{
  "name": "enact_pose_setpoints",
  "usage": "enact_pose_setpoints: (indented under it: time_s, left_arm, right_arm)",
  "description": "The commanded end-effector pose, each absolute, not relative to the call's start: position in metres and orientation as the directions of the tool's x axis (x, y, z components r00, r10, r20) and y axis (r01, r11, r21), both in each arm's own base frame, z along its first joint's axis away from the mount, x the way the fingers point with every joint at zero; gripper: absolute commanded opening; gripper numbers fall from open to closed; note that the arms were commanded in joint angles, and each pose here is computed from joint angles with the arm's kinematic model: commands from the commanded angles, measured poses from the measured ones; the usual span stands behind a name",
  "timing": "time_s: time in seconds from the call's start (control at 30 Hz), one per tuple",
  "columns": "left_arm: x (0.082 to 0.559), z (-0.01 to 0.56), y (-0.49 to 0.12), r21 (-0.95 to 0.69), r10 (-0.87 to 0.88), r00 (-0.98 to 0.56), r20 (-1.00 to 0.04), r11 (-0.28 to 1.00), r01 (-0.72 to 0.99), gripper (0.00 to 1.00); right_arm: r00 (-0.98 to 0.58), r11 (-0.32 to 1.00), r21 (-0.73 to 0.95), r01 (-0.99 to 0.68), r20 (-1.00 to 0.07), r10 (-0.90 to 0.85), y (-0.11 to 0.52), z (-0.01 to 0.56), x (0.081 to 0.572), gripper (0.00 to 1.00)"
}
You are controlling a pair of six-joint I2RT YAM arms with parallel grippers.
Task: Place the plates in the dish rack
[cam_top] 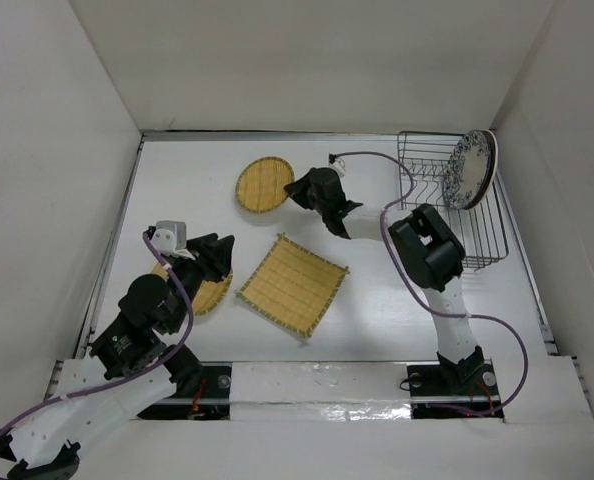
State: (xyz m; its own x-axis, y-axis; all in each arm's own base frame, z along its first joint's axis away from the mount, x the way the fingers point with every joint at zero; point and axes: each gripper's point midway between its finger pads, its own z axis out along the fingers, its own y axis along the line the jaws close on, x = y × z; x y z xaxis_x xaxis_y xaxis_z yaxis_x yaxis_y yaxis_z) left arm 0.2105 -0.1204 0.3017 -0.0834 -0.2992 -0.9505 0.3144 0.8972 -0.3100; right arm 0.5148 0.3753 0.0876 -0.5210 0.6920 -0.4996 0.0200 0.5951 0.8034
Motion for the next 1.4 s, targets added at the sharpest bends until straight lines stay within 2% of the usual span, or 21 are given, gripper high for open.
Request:
enact_pose_setpoints:
  time_s: [0.0,0.07,0.1,0.27,0.33,0.4,0.47,0.53,0.6,0.63,0.67,0.7,0.73,0.87,0.93,0.97,1.1,1.37]
  left_arm:
    - [0.209,0.316,-0.116,-0.326,-0.331,-0.037,-0.943,0.890,0.319,0.37]
    - [0.208,0.316,-0.115,-0.328,-0.335,-0.035,-0.942,0.889,0.318,0.37]
    - [0.207,0.317,-0.115,-0.331,-0.338,-0.035,-0.940,0.886,0.324,0.37]
    - [0.204,0.320,-0.115,-0.337,-0.350,-0.028,-0.936,0.876,0.346,0.38]
    - [0.201,0.322,-0.118,-0.339,-0.351,-0.034,-0.936,0.867,0.366,0.38]
    - [0.198,0.327,-0.120,-0.343,-0.362,-0.028,-0.932,0.854,0.391,0.38]
    - [0.196,0.329,-0.120,-0.345,-0.368,-0.021,-0.930,0.850,0.398,0.38]
    - [0.193,0.331,-0.121,-0.348,-0.374,-0.020,-0.927,0.840,0.417,0.38]
    - [0.190,0.334,-0.120,-0.352,-0.385,-0.011,-0.923,0.831,0.430,0.38]
    - [0.189,0.335,-0.119,-0.354,-0.390,-0.006,-0.921,0.829,0.432,0.39]
    - [0.189,0.335,-0.119,-0.355,-0.391,-0.006,-0.921,0.830,0.431,0.39]
    - [0.188,0.336,-0.121,-0.355,-0.391,-0.009,-0.920,0.826,0.439,0.39]
    - [0.187,0.336,-0.122,-0.353,-0.389,-0.012,-0.921,0.821,0.448,0.39]
    - [0.187,0.336,-0.123,-0.353,-0.389,-0.013,-0.921,0.820,0.451,0.39]
    - [0.187,0.335,-0.123,-0.356,-0.391,-0.017,-0.920,0.818,0.451,0.39]
    - [0.187,0.336,-0.125,-0.355,-0.392,-0.017,-0.920,0.813,0.461,0.39]
    - [0.190,0.330,-0.132,-0.345,-0.369,-0.043,-0.928,0.815,0.466,0.39]
    - [0.187,0.333,-0.132,-0.348,-0.377,-0.037,-0.926,0.807,0.477,0.40]
  right_arm:
    - [-0.314,0.563,0.795,-0.225,-0.606,0.731,0.371,0.236,0.504,0.00]
    - [-0.248,0.586,0.770,-0.251,-0.637,0.730,0.352,0.260,0.498,0.00]
    - [-0.184,0.588,0.763,-0.268,-0.640,0.746,0.327,0.292,0.497,0.00]
    - [0.029,0.786,0.596,-0.165,-0.793,0.608,0.226,0.327,0.466,0.00]
    - [0.132,0.861,0.508,-0.031,-0.851,0.507,0.169,0.349,0.449,0.00]
    - [0.157,0.896,0.425,0.127,-0.901,0.405,0.124,0.343,0.435,0.00]
    - [0.190,0.916,0.337,0.218,-0.935,0.299,0.085,0.360,0.415,0.00]
    - [0.152,0.921,0.168,0.351,-0.981,0.121,0.049,0.366,0.401,0.00]
    - [0.140,0.863,0.101,0.495,-0.990,0.035,0.009,0.389,0.385,0.00]
    - [0.119,0.856,0.057,0.514,-0.993,-0.005,-0.001,0.396,0.384,0.00]
    - [0.116,0.854,0.052,0.518,-0.993,-0.010,-0.009,0.402,0.386,0.00]
    - [0.036,0.855,-0.012,0.518,-0.999,-0.036,-0.022,0.390,0.396,0.00]
    - [0.055,0.851,0.015,0.525,-0.998,-0.016,-0.028,0.407,0.398,0.00]
    - [-0.036,0.806,-0.058,0.590,-0.998,-0.046,-0.058,0.396,0.409,0.00]
    - [-0.134,0.808,-0.133,0.574,-0.989,-0.068,-0.063,0.377,0.425,0.00]
    - [-0.132,0.808,-0.142,0.572,-0.988,-0.080,-0.063,0.389,0.429,0.00]
    - [-0.268,0.790,-0.281,0.545,-0.951,-0.153,-0.074,0.375,0.451,0.00]
    - [-0.378,0.822,-0.344,0.454,-0.910,-0.172,-0.085,0.345,0.475,0.00]
